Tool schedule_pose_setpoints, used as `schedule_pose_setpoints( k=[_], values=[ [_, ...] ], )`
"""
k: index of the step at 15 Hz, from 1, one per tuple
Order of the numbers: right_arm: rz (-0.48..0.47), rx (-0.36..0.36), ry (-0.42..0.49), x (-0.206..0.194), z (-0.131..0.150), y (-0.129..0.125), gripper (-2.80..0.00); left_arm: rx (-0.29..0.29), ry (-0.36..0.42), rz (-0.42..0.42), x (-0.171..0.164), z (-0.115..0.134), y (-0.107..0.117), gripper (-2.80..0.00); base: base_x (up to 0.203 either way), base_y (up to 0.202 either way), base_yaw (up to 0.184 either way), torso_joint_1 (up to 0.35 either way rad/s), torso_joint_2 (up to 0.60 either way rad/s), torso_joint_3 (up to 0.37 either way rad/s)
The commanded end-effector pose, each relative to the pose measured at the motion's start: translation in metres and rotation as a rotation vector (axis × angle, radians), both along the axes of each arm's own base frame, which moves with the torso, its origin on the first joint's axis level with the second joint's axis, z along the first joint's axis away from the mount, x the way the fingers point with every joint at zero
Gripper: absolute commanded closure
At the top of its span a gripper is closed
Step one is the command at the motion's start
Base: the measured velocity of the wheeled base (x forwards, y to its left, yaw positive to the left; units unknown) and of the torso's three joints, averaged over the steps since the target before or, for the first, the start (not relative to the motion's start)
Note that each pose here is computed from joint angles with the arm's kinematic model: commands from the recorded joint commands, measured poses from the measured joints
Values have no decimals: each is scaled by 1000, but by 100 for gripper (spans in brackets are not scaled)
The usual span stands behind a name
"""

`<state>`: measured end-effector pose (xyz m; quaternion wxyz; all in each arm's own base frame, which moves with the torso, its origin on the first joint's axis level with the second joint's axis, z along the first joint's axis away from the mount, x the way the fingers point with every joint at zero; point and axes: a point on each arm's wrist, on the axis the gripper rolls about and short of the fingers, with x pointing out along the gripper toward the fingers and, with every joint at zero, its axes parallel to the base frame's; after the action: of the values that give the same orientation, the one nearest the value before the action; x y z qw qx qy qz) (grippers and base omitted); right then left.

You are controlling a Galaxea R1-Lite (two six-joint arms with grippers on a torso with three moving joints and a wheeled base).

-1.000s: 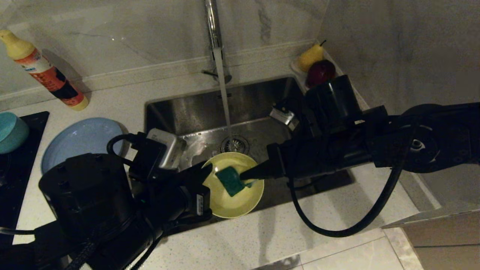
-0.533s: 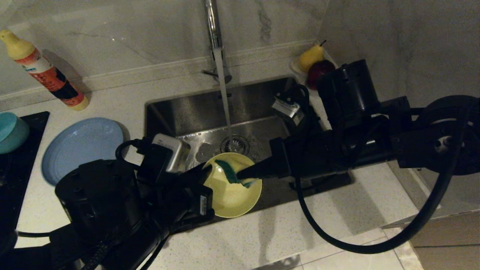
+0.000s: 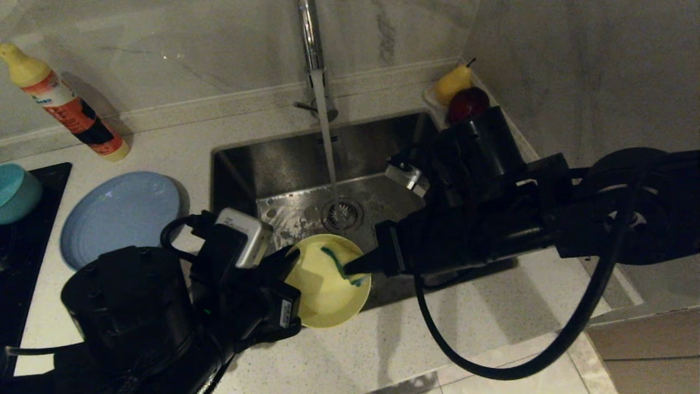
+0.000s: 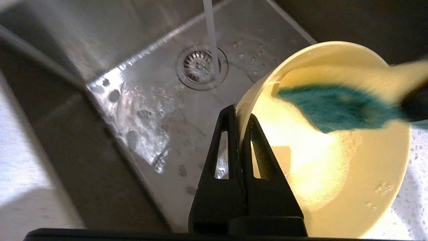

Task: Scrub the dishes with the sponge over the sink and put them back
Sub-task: Wipe the bowl

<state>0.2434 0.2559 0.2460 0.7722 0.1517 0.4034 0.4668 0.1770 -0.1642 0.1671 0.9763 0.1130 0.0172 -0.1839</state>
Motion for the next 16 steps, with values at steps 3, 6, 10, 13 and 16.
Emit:
schedule_pose_setpoints(
  k=[3,6,10,13,16],
  values=[
    [-60,-39,-10,8,-3,6,0,-2,-25,-11,-7,5,3,0,0,0,0,0,0,0],
    [-54,-34,-18,4,7,7,0,21,-5,-32,-13,-2,2,0,0,0,0,0,0,0],
    [-49,-1,-49,-2,33,4,0,23,-2,-34,-14,-3,3,0,0,0,0,0,0,0],
    [-39,-20,-29,-8,38,3,0,32,6,-30,-17,-6,6,0,0,0,0,0,0,0],
    [5,-53,4,-27,37,4,0,8,-11,-5,-17,-4,6,0,0,0,0,0,0,0]
  ],
)
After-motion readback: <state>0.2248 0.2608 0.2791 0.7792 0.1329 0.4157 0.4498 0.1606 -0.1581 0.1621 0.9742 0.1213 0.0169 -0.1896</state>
